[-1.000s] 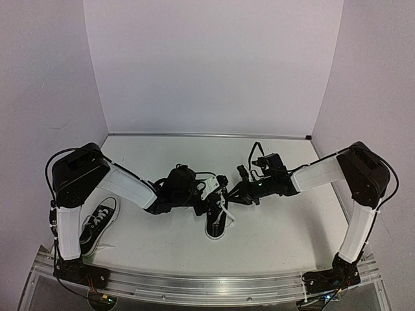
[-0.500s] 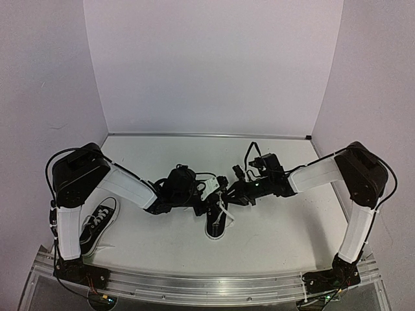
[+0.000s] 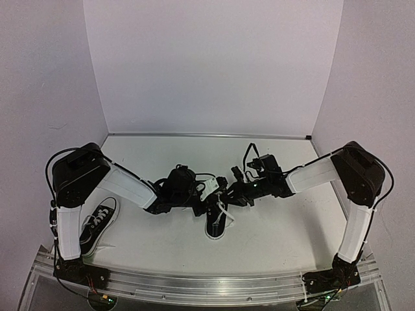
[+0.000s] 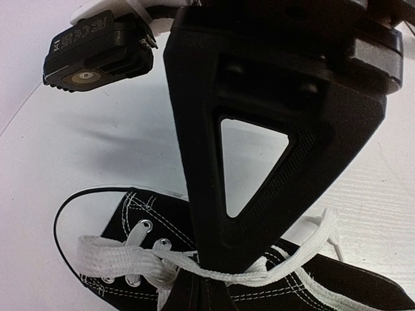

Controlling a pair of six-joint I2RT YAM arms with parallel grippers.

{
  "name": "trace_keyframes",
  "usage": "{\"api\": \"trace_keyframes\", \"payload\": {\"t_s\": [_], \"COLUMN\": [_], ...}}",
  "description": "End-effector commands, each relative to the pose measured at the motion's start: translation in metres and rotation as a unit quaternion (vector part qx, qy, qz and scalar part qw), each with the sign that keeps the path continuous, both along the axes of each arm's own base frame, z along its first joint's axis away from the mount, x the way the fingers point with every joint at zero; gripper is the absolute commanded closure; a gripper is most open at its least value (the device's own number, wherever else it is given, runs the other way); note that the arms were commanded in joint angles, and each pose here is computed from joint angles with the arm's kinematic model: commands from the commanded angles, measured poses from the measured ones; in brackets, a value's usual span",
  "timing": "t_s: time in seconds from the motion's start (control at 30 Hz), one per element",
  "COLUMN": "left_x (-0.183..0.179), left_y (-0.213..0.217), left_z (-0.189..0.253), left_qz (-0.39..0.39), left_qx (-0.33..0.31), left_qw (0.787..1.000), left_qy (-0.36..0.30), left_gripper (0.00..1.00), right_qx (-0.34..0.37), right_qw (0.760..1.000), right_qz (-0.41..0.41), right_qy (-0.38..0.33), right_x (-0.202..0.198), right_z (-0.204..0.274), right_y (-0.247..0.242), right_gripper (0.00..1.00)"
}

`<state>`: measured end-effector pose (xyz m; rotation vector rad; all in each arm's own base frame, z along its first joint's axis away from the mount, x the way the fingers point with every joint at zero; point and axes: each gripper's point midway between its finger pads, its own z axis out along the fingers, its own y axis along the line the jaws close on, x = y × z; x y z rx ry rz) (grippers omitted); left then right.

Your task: Tie the shoes

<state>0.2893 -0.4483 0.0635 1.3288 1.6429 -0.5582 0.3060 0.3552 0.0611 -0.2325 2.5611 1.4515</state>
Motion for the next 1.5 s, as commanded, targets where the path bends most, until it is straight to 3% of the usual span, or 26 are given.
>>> {"api": "trace_keyframes", "payload": {"t_s": [0.0, 0.17, 0.27, 0.93, 1.23, 1.47], "left_x": [0.004, 0.005, 0.004, -0.012, -0.004, 0.009], "left_y": [-0.009, -0.008, -0.006, 0.035, 0.037, 0.036], "left_z": [0.01, 0.011, 0.011, 0.029, 0.064, 0.079], "left_qz": [-0.006, -0.004, -0.002, 0.021, 0.052, 0.07], "left_qx": [-0.011, -0.01, -0.007, 0.025, -0.041, -0.071], "left_qw": [1.0, 1.0, 1.0, 0.999, 0.997, 0.992], "left_qy": [-0.01, -0.011, -0.011, -0.015, 0.042, 0.077], "left_gripper": [1.0, 1.0, 0.99, 0.69, 0.42, 0.39], "right_qx": [0.012, 0.016, 0.018, 0.001, 0.002, 0.0], "right_qw": [1.0, 1.0, 0.999, 0.999, 0.998, 0.998], "right_qz": [0.009, 0.012, 0.009, -0.013, -0.008, -0.01], "right_qy": [-0.015, -0.023, -0.034, -0.052, -0.056, -0.057], "right_x": [0.004, 0.003, 0.003, 0.006, 0.004, 0.004], "right_z": [0.007, 0.013, 0.021, 0.027, 0.03, 0.031], "right_y": [0.013, 0.013, 0.012, 0.0, 0.0, -0.001], "right_gripper": [0.86, 1.0, 1.0, 1.0, 1.0, 1.0]}}
